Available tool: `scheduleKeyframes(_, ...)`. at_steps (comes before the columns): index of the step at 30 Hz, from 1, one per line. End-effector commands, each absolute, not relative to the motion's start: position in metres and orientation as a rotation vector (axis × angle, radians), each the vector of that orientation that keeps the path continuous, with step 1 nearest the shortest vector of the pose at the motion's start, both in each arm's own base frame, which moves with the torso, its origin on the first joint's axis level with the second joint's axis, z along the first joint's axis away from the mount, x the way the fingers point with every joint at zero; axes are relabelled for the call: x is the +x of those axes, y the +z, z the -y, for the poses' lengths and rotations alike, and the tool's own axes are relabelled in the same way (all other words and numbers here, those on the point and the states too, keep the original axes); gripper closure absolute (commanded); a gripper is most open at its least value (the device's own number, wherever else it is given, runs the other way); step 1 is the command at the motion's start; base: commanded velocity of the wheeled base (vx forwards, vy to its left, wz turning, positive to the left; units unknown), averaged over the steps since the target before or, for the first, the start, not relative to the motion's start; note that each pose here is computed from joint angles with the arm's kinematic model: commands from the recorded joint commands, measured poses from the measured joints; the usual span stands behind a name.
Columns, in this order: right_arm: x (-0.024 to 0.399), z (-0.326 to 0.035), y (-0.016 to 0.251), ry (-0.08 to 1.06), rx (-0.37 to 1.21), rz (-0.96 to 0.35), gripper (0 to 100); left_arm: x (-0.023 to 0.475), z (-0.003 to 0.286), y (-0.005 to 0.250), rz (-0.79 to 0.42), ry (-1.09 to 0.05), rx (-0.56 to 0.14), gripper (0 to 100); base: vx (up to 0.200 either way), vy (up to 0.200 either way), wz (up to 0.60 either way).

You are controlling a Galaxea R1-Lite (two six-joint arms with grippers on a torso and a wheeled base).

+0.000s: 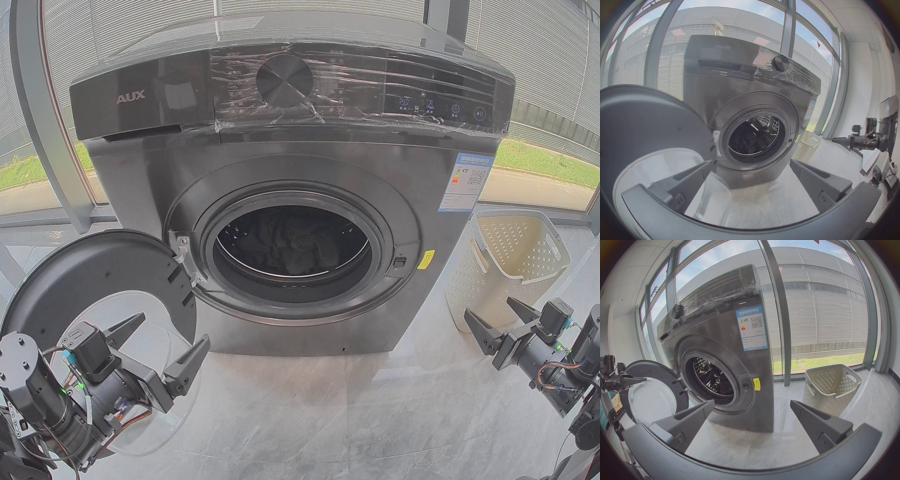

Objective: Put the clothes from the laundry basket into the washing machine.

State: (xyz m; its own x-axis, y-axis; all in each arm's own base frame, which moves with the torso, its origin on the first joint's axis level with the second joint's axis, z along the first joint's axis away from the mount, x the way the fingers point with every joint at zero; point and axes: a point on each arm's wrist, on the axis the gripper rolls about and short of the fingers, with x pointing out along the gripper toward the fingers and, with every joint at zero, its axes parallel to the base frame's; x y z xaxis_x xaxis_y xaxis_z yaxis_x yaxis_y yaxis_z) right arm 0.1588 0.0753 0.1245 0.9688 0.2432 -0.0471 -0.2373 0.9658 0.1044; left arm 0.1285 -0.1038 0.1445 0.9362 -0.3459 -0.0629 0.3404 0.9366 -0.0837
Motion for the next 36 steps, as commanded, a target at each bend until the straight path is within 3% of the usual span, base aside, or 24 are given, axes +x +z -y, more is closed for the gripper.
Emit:
scheduleKeyframes(1, 0.141, -0.066, 0.134, 0.247, 0.081, -0.036, 0, 0.122, 0.094, 0.141, -0.078, -0.331, -0.060, 0, -0.200, 0.000, 0.00)
scheduleKeyframes(7, 0.120, -0.055, 0.135, 0.240, 0.065, -0.083, 0, 0.114, 0.086, 0.144, -0.049, -0.308, -0.076, 0, -0.200, 0.000, 0.00)
scheduleKeyframes(12, 0.091, -0.033, 0.136, 0.152, 0.052, -0.101, 0, 0.102, 0.069, 0.148, -0.001, -0.269, -0.103, 0, -0.200, 0.000, 0.00)
scheduleKeyframes(17, 0.066, -0.018, 0.136, 0.094, 0.060, -0.068, 0, 0.086, 0.051, 0.154, 0.057, -0.227, -0.119, 0, 0.000, 0.000, 0.00)
scheduleKeyframes(22, 0.030, -0.002, 0.125, 0.014, 0.006, -0.025, 0, 0.071, 0.036, 0.144, -0.015, -0.179, -0.085, 0, 0.000, 0.000, 0.00)
scheduleKeyframes(31, -0.018, 0.004, 0.085, 0.011, -0.028, -0.015, 0, 0.039, 0.009, 0.128, -0.040, -0.053, -0.072, 0, 0.000, 0.000, 0.00)
scheduleKeyframes(36, -0.017, 0.004, 0.084, 0.005, -0.004, -0.032, 0, 0.022, 0.000, 0.121, -0.013, 0.001, -0.084, 0, 0.000, 0.000, 0.00)
